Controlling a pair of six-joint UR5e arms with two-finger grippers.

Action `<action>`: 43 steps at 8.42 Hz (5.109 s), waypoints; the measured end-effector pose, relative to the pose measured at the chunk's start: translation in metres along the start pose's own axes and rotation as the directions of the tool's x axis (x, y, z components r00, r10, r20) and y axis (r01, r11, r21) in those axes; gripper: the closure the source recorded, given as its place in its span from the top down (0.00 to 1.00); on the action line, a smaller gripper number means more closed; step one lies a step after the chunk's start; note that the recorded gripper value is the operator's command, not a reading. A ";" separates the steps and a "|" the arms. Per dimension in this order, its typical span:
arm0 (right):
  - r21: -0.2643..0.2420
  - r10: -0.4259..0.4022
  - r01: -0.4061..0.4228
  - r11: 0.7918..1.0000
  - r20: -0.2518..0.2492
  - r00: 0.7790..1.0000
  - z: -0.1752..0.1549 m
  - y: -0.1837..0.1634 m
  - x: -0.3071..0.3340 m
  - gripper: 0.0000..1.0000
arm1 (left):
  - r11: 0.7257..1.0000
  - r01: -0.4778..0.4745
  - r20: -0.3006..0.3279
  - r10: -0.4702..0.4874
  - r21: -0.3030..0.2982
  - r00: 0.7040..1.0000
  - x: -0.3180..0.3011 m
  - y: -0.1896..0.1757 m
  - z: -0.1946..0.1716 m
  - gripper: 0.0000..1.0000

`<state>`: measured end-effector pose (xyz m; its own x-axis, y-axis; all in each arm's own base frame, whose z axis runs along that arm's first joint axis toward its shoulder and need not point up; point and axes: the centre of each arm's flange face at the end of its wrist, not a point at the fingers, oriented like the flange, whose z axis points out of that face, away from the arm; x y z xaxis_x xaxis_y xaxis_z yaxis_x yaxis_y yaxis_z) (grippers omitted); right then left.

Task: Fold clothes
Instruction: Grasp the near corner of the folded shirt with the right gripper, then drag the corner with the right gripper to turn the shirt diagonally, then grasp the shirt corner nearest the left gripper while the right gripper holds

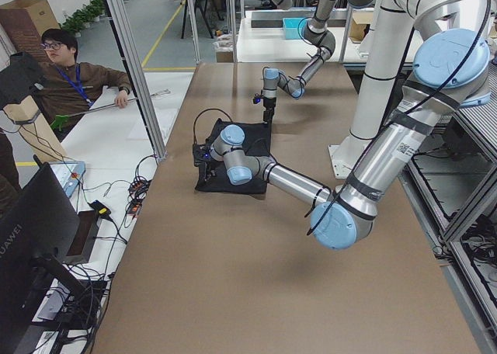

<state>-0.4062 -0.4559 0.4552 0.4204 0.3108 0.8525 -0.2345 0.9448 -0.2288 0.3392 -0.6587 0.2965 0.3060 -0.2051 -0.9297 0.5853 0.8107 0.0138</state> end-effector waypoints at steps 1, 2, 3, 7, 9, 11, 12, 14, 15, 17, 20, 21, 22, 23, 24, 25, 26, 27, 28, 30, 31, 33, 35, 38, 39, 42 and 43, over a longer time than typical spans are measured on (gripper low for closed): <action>0.003 0.000 0.000 1.000 0.002 1.000 0.000 0.000 -0.002 0.00 | 1.000 0.000 0.000 0.000 0.000 1.000 0.000 0.000 0.000 1.00; 0.004 -0.002 0.002 1.000 0.007 1.000 -0.002 0.000 -0.005 0.00 | 1.000 -0.001 -0.001 0.001 0.000 1.000 0.000 0.000 0.000 1.00; 0.002 -0.003 0.003 1.000 0.010 1.000 -0.003 0.000 -0.006 0.00 | 1.000 -0.002 -0.003 0.002 0.002 1.000 0.001 -0.001 -0.001 1.00; -0.039 -0.030 0.033 0.999 0.065 0.997 -0.031 0.018 -0.026 0.00 | 1.000 0.002 -0.001 -0.002 0.011 1.000 -0.002 -0.008 -0.005 1.00; -0.107 -0.044 0.056 0.993 0.108 0.993 -0.053 0.040 -0.037 0.00 | 1.000 0.003 -0.001 -0.003 0.021 1.000 -0.006 -0.010 -0.009 1.00; -0.209 -0.038 0.067 0.976 0.140 0.989 -0.059 0.085 -0.054 0.00 | 0.999 0.002 -0.001 -0.002 0.035 1.000 -0.010 -0.009 -0.012 1.00; -0.254 -0.042 0.079 0.964 0.149 0.988 -0.056 0.112 -0.063 0.00 | 0.999 0.002 -0.001 -0.002 0.042 1.000 -0.011 -0.009 -0.013 1.00; -0.330 -0.071 0.126 0.936 0.173 0.982 -0.050 0.166 -0.080 0.17 | 0.999 0.002 0.001 -0.002 0.048 1.000 -0.013 -0.009 -0.014 1.00; -0.357 -0.086 0.149 0.922 0.187 0.979 -0.048 0.191 -0.087 0.94 | 0.999 0.002 0.000 -0.002 0.049 1.000 -0.013 -0.009 -0.014 1.00; -0.364 -0.111 0.190 0.912 0.226 0.968 -0.046 0.230 -0.104 0.95 | 0.999 0.000 -0.004 0.000 0.049 1.000 -0.012 -0.008 -0.016 1.00; -0.226 -0.120 0.181 0.957 0.258 0.959 -0.046 0.226 -0.115 0.94 | 1.000 -0.010 -0.022 0.011 0.027 1.000 -0.003 0.007 -0.017 1.00; -0.165 -0.120 0.166 0.972 0.257 0.959 -0.045 0.216 -0.116 0.95 | 1.000 -0.020 -0.036 0.020 0.008 0.999 0.000 0.022 -0.021 1.00; -0.107 -0.112 0.140 0.984 0.238 0.965 -0.047 0.198 -0.116 0.94 | 0.999 -0.031 -0.048 0.030 -0.019 0.998 -0.003 0.044 -0.026 1.00; -0.061 -0.100 0.116 0.991 0.214 0.972 -0.051 0.178 -0.116 0.94 | 0.998 -0.040 -0.056 0.037 -0.050 0.998 -0.010 0.069 -0.032 1.00; -0.022 -0.102 0.109 0.994 0.199 0.975 -0.057 0.159 -0.116 0.94 | 0.995 -0.046 -0.060 0.041 -0.085 0.997 -0.020 0.097 -0.036 1.00; 0.010 -0.117 0.117 0.993 0.192 0.974 -0.064 0.143 -0.115 0.94 | 0.992 -0.042 -0.054 0.036 -0.116 0.998 -0.031 0.120 -0.039 1.00; 0.031 -0.128 0.124 0.992 0.190 0.974 -0.070 0.133 -0.115 0.94 | 0.989 -0.034 -0.035 0.029 -0.141 0.999 -0.049 0.139 -0.037 1.00; 0.045 -0.133 0.127 0.991 0.192 0.972 -0.075 0.126 -0.116 0.94 | 0.986 -0.034 -0.024 0.030 -0.161 0.999 -0.069 0.154 -0.036 1.00; 0.053 -0.135 0.127 0.990 0.196 0.971 -0.079 0.123 -0.117 0.94 | 0.983 -0.042 -0.030 0.038 -0.177 0.999 -0.092 0.168 -0.035 1.00; 0.063 -0.135 0.125 0.990 0.195 0.972 -0.083 0.121 -0.117 0.94 | 0.979 -0.053 -0.044 0.045 -0.197 0.998 -0.116 0.186 -0.035 1.00; 0.066 -0.132 0.121 0.990 0.188 0.973 -0.082 0.120 -0.117 0.94 | 0.979 -0.057 -0.047 0.049 -0.197 0.998 -0.117 0.193 -0.032 1.00; 0.070 -0.127 0.117 0.991 0.179 0.976 -0.081 0.119 -0.115 0.94 | 0.979 -0.068 -0.048 0.060 -0.190 0.997 -0.110 0.209 -0.019 1.00; 0.070 -0.124 0.114 0.991 0.173 0.977 -0.080 0.118 -0.112 0.94 | 0.979 -0.077 -0.038 0.071 -0.191 0.997 -0.106 0.214 0.000 1.00; 0.071 -0.119 0.109 0.992 0.166 0.979 -0.079 0.117 -0.108 0.94 | 0.979 -0.085 -0.027 0.081 -0.187 0.996 -0.105 0.214 0.014 0.86; 0.072 -0.119 0.108 0.992 0.164 0.979 -0.079 0.117 -0.108 0.94 | 0.979 -0.085 -0.027 0.082 -0.187 0.996 -0.104 0.214 0.016 0.58; 0.084 -0.117 0.104 0.991 0.163 0.980 -0.079 0.116 -0.107 0.94 | 0.980 -0.075 -0.036 0.070 -0.185 0.997 -0.095 0.213 0.016 0.00; 0.085 -0.117 0.104 0.991 0.163 0.980 -0.079 0.115 -0.107 0.94 | 0.980 -0.073 -0.038 0.067 -0.187 0.997 -0.093 0.212 0.015 0.00</action>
<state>-0.4092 -0.3719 0.3006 0.2964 0.1768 0.9386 -0.2630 0.9598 -0.0977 0.4464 -0.4761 0.3919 0.3157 -0.1297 -0.9400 0.4110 0.9116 0.0123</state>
